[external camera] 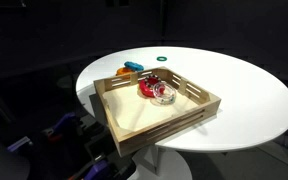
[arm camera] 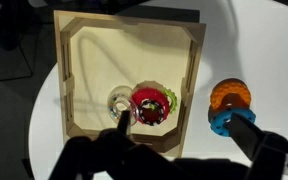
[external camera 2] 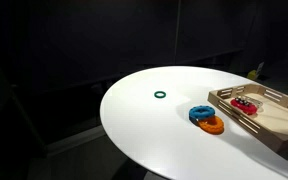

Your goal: Put the clear ring on top of the blue ring.

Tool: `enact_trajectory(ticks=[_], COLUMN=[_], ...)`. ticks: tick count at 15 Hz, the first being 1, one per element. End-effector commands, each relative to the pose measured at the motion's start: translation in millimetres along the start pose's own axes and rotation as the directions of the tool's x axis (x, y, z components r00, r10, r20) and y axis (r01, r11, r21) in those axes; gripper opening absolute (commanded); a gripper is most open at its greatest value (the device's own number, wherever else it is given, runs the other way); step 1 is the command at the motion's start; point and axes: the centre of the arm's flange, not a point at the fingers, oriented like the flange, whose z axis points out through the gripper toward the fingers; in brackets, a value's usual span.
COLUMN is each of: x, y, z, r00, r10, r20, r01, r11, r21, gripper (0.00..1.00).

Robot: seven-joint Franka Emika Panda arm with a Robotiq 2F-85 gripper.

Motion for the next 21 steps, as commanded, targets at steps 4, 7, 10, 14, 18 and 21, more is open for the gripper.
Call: enact_trajectory(ticks=[4, 7, 10, 14, 18, 21], x=[-0.1, 12.6, 24.7, 40.9, 57.9, 68.8], y=[0.0, 3.2, 8.3, 24.5, 42.9, 53.3], z=[-0.4, -0.6, 7.4, 31.9, 61.7, 87.6], r00=[1.0, 1.0, 1.0, 0.999, 0.997, 0.993], r10=[0.0, 0.009, 0.014, 0.025, 0.045, 0.053], r20=[-0.001, -0.007, -0.011, -0.02, -0.06, -0.102], r01=[0.0, -0.009, -0.014, -0.026, -0.049, -0.063], r11=[1.0, 1.0, 1.0, 0.999, 0.996, 0.994], r21=[0.0, -0.012, -0.016, -0.041, -0.07, -0.091], gripper=[1.0, 1.0, 1.0, 1.0, 1.0, 1.0])
